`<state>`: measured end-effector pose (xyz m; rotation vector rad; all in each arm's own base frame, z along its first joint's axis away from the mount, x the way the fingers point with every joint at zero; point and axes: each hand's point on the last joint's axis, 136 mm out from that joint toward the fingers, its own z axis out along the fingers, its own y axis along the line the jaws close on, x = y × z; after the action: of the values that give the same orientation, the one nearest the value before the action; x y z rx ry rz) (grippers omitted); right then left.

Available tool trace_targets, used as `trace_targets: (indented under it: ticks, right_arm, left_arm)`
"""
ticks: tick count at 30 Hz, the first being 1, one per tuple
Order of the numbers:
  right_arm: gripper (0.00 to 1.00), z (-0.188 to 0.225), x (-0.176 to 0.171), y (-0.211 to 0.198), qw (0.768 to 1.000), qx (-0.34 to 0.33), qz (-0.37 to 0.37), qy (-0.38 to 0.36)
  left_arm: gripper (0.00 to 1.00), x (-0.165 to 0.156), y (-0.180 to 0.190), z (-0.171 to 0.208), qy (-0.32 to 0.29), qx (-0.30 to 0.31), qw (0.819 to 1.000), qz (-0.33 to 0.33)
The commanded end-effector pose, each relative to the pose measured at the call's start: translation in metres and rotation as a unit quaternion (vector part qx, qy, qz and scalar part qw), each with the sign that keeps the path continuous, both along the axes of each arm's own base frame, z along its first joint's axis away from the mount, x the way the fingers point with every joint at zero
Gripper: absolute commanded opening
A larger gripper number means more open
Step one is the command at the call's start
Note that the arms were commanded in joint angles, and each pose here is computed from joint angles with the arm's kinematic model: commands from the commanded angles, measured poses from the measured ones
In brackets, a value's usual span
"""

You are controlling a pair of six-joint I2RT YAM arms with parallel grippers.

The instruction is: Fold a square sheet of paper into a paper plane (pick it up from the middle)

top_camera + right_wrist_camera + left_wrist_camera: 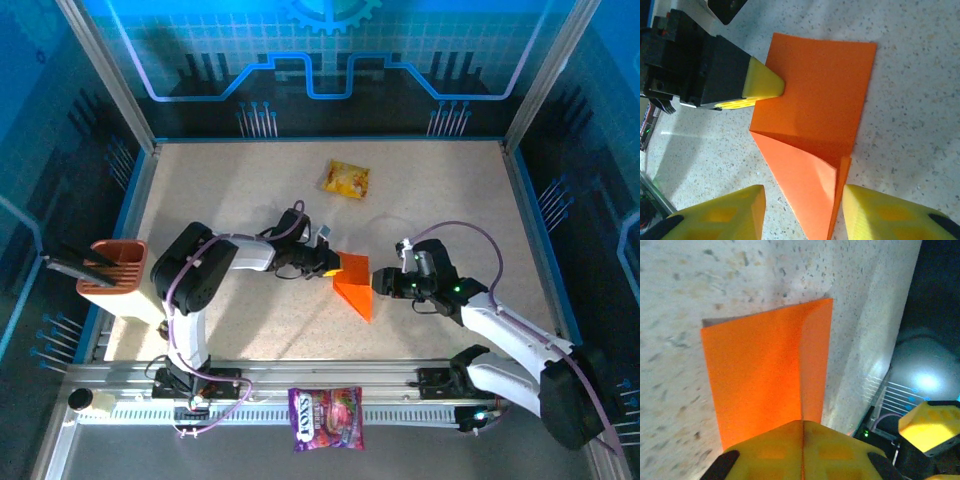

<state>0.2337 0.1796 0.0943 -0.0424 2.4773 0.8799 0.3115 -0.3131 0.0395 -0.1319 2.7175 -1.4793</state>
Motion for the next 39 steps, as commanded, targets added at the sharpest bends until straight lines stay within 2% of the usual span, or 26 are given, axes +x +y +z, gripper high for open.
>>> trace_targets:
  ticks: [1, 7, 10, 19, 23, 28, 32, 35, 39]
  right_arm:
    - [0.46, 0.016, 0.005, 0.009, 0.998, 0.003, 0.030, -0.056]
    - [0.46, 0.020, 0.008, 0.021, 0.981, -0.085, 0.088, -0.152]
    - [0.46, 0.019, 0.006, 0.031, 0.969, -0.109, 0.116, -0.191]
    - [0.41, 0.001, -0.003, 0.049, 0.929, -0.221, 0.168, -0.245]
    - [0.40, -0.012, 0.000, 0.041, 0.933, -0.244, 0.144, -0.223]
    - [0.40, -0.021, -0.001, 0.040, 0.937, -0.244, 0.138, -0.210]
    - [0.40, -0.028, -0.003, 0.042, 0.935, -0.239, 0.147, -0.217]
    - [0.40, -0.032, -0.004, 0.048, 0.932, -0.237, 0.164, -0.221]
    - [0.40, -0.035, 0.000, 0.046, 0.930, -0.250, 0.156, -0.219]
  left_arm:
    - [0.05, 0.011, 0.009, 0.017, -0.042, 0.014, 0.998, 0.046]
    - [0.03, 0.015, 0.035, 0.019, -0.062, 0.069, 0.990, 0.108]
    - [0.04, 0.014, 0.045, 0.019, -0.068, 0.089, 0.986, 0.124]
    - [0.12, 0.015, 0.030, 0.030, -0.075, 0.053, 0.991, 0.092]
    - [0.16, 0.016, 0.019, 0.034, -0.071, 0.034, 0.995, 0.069]
    - [0.18, 0.017, 0.010, 0.035, -0.066, 0.023, 0.996, 0.047]
    - [0.24, 0.016, 0.005, 0.036, -0.057, 0.015, 0.998, 0.031]
    - [0.22, 0.017, 0.003, 0.034, -0.050, 0.018, 0.998, 0.025]
    - [0.15, 0.017, 0.002, 0.032, -0.051, 0.033, 0.998, 0.008]
